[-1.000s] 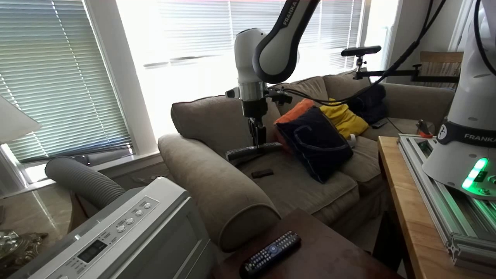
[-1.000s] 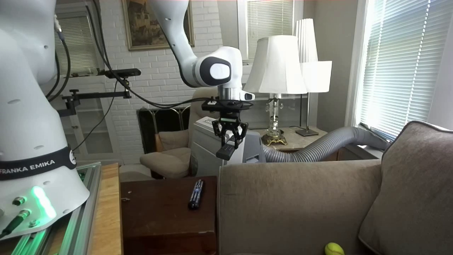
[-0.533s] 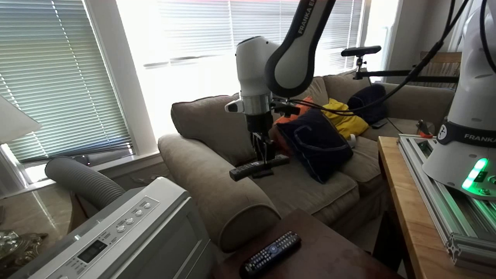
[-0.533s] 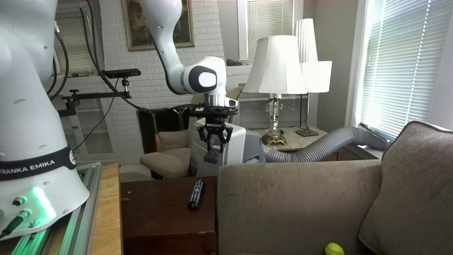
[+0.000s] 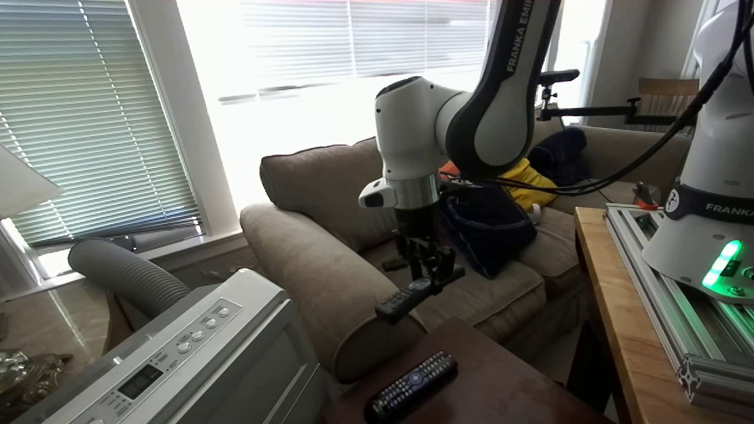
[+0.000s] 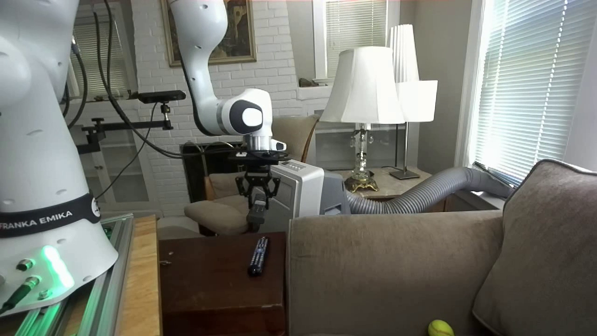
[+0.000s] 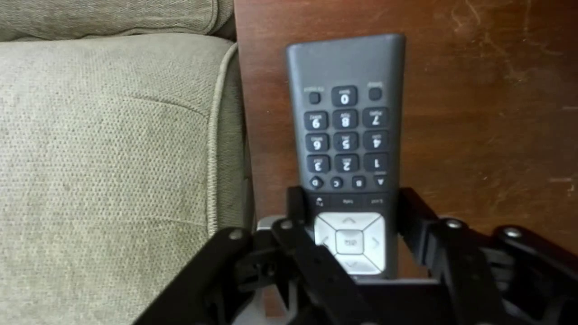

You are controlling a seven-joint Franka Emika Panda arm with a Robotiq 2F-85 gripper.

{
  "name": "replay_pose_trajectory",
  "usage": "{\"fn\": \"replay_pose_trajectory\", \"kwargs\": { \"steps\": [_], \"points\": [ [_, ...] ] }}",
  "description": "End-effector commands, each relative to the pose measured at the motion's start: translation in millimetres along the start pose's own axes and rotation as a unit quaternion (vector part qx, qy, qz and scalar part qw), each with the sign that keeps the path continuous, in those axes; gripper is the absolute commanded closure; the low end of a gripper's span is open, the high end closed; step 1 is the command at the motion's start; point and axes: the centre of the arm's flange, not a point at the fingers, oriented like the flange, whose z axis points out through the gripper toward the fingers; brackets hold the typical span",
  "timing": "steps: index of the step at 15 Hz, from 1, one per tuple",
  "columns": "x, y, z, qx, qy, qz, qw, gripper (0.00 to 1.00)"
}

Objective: Put the remote on the table

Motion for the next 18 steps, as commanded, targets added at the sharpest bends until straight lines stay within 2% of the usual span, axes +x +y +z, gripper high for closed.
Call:
{"fn": "replay_pose_trajectory", "kwargs": {
  "steps": [1, 8, 12, 14, 15, 18],
  "points": [
    [-2.6, -31.5, 17.4, 0.001, -0.006, -0.025, 0.9997, 0.71],
    [7.7, -79.2, 67.3, 0.017, -0.016, -0.019, 0.9996, 0.71],
    [11.5, -99.7, 96.6, -0.001, -0.016, 0.006, 0.9999, 0.71],
    [13.0, -101.6, 98.3, 0.026, -0.024, -0.001, 0.9994, 0.71],
    [9.9, -100.8, 91.3, 0.019, -0.025, -0.005, 0.9995, 0.46],
    [9.9, -104.6, 97.8, 0.026, -0.028, -0.006, 0.9993, 0.46]
  ]
}}
